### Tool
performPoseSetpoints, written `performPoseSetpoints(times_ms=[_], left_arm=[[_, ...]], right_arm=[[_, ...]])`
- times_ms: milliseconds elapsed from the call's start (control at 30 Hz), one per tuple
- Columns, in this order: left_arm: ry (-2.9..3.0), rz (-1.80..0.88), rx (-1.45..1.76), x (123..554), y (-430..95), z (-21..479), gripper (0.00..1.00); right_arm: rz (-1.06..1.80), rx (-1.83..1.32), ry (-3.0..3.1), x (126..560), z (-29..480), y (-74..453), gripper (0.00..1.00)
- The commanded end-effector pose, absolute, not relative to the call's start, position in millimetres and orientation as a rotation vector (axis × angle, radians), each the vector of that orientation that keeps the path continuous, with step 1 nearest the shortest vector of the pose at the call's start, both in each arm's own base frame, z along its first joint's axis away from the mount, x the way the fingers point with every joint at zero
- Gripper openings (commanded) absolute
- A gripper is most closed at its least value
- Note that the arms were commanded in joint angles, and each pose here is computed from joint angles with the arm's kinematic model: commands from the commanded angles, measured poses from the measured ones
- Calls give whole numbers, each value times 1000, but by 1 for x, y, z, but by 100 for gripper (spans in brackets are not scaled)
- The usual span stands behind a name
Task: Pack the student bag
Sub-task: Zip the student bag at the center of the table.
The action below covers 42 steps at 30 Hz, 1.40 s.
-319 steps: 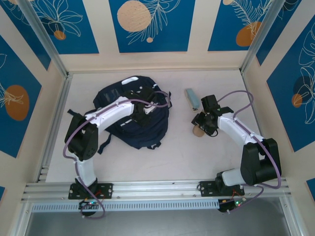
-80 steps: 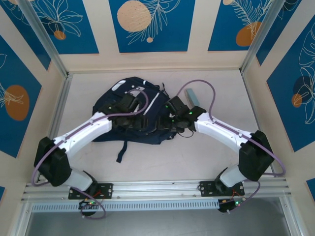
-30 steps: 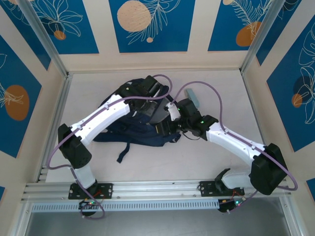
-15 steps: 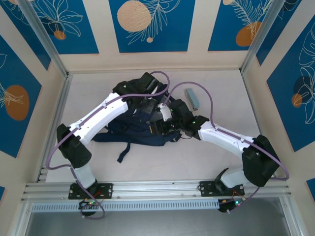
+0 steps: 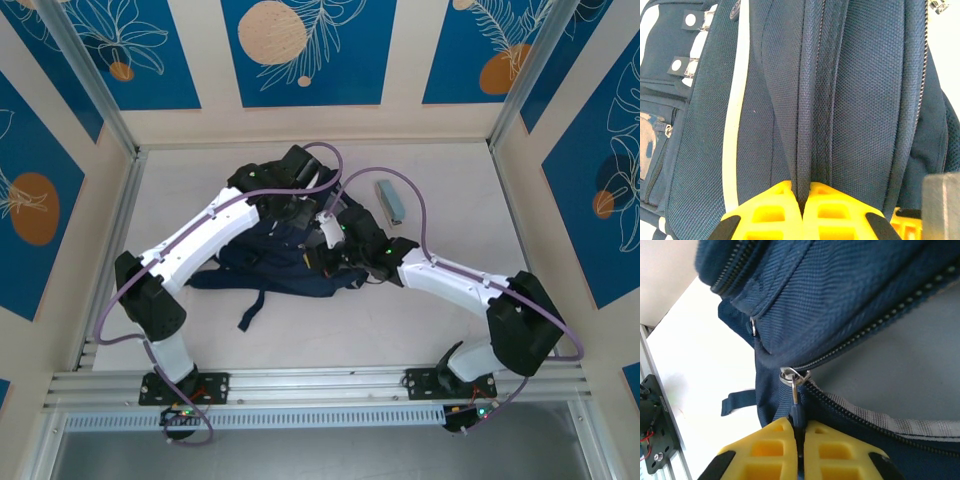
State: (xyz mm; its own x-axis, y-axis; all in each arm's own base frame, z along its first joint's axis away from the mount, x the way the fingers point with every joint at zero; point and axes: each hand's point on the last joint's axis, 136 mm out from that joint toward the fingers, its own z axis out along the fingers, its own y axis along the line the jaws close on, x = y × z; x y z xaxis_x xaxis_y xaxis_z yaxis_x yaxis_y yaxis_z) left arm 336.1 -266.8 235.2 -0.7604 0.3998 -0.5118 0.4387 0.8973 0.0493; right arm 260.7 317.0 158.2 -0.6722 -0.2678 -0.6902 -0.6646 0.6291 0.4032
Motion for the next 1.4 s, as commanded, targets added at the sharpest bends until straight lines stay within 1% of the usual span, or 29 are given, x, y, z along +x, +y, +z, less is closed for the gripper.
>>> performPoseSetpoints(times_ms=[0,100,200,367,467,500,567,600,633,700,833,1000,1067,1200,1233,1300,1333,1367], left_arm=[[2421,-216,608,349,-285,262,0],[2444,-286,660,343,-296,248,0],[2464,-303,691,342,-302,236,0],[2499,-312,751,339,-307,218,0],[2524,-306,759,336,-306,212,0],[2532,-308,743,336,-304,213,3],[2535,-332,696,335,-303,219,24],[2533,-354,654,335,-301,224,38],[2530,-378,608,335,-298,227,47],[2533,-414,500,336,-286,232,57],[2567,-491,167,333,-248,221,66],[2542,-626,-249,316,-209,197,71],[2515,-686,-383,309,-201,189,72],[2413,-808,-608,300,-188,181,77],[2379,-846,-641,299,-187,182,76],[2338,-871,-716,297,-182,181,70],[2330,-870,-746,296,-179,180,64],[2317,-855,-796,294,-173,176,55]], right_arm=[[752,-709,2238,262,163,293,5],[698,-724,2245,254,157,277,4],[655,-713,2252,249,156,263,3],[545,-644,2270,256,156,241,3],[526,-626,2272,259,158,236,1],[545,-634,2270,258,158,238,0],[603,-659,2259,255,161,246,0],[632,-664,2259,254,162,251,0],[659,-669,2258,255,163,256,0],[707,-674,2253,255,165,264,0],[772,-683,2230,259,171,281,0],[818,-740,2208,263,179,305,0],[836,-774,2193,263,184,316,0],[874,-822,2179,264,192,339,0],[882,-832,2182,264,192,344,0],[892,-838,2184,266,194,353,0],[897,-836,2186,267,195,356,0],[904,-832,2192,268,195,360,0]])
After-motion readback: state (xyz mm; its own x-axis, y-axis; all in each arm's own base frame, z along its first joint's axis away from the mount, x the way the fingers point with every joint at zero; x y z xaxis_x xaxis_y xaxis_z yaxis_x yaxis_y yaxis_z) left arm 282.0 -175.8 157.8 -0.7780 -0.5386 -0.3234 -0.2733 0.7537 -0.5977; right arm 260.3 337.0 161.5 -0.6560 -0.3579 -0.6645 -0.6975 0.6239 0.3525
